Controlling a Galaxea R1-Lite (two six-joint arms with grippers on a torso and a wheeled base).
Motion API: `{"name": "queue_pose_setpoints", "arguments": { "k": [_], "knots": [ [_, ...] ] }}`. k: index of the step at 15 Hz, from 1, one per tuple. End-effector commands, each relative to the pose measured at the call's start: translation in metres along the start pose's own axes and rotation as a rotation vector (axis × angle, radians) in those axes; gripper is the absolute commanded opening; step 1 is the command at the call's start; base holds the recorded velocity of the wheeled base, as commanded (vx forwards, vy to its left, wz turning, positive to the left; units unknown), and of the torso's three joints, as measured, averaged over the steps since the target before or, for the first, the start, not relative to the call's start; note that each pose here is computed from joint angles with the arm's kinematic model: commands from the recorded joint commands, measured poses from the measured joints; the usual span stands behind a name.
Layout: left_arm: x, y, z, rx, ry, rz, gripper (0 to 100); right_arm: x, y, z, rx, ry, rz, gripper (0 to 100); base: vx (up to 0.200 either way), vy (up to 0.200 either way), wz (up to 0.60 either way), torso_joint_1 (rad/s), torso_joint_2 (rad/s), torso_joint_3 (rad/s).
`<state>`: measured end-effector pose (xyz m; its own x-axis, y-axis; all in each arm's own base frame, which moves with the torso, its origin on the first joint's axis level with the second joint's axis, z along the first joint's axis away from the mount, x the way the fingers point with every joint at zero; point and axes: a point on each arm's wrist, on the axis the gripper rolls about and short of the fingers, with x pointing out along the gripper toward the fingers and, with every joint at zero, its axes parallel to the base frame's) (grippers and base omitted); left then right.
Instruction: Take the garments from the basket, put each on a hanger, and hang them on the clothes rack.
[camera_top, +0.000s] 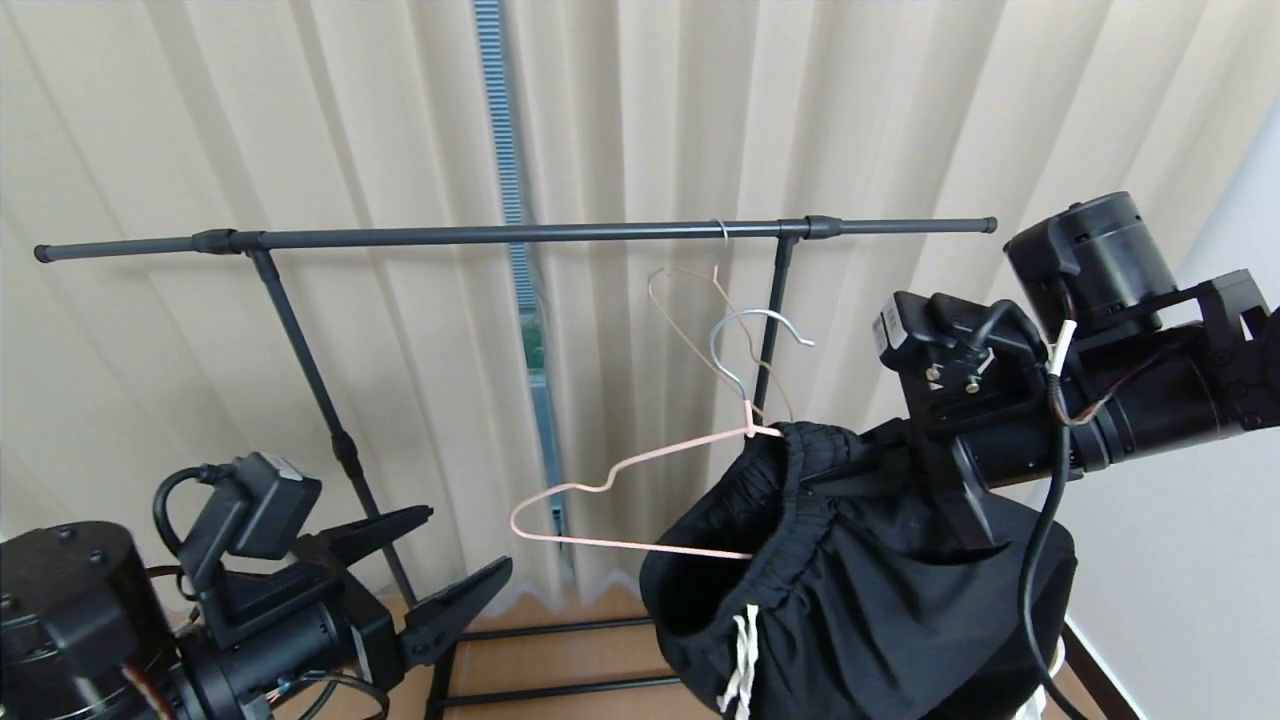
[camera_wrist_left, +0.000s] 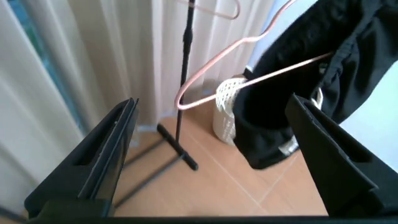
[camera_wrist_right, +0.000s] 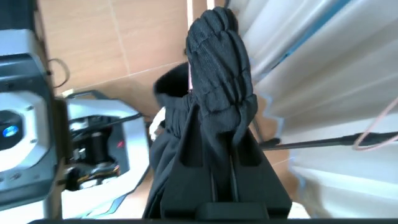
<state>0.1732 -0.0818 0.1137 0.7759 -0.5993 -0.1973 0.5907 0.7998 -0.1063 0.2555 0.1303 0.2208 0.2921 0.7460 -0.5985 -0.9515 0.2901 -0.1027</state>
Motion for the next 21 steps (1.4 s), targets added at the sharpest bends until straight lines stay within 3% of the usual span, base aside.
{"name": "queue_pose_setpoints", "arguments": {
  "k": [1,4,5,7,13,16,21],
  "knots": [
    [0.020,-0.005,0.016,-0.035,0.028,0.023,100,-0.001,0.003,-0.017,0.006,-0.013,-0.034,0,0.000,0.000,0.00,0.000,0.00,0.000],
    [0.041,-0.030,0.026,-0.128,0.187,0.013,100,0.005,0.002,-0.049,0.004,-0.063,-0.113,0,0.000,0.000,0.00,0.000,0.00,0.000],
    [0.049,-0.037,0.024,-0.157,0.238,-0.001,100,0.008,-0.001,-0.052,0.011,-0.090,-0.141,0,0.000,0.000,0.00,0.000,0.00,0.000],
    [0.069,-0.049,0.010,-0.151,0.311,0.012,100,0.003,-0.004,-0.046,0.039,-0.158,-0.189,0,0.000,0.000,0.00,0.000,0.00,0.000],
    [0.116,-0.061,-0.009,-0.143,0.380,0.011,100,-0.019,0.011,-0.036,0.072,-0.223,-0.213,0,0.000,0.000,0.00,0.000,0.00,0.000],
    [0.143,-0.063,-0.008,-0.173,0.359,0.029,100,-0.027,0.020,-0.033,0.056,-0.241,-0.213,0,0.000,0.000,0.00,0.000,0.00,0.000],
    [0.148,-0.062,-0.011,-0.174,0.355,0.038,100,-0.033,0.032,-0.030,0.036,-0.261,-0.201,0,0.000,0.000,0.00,0.000,0.00,0.000]
  ]
}}
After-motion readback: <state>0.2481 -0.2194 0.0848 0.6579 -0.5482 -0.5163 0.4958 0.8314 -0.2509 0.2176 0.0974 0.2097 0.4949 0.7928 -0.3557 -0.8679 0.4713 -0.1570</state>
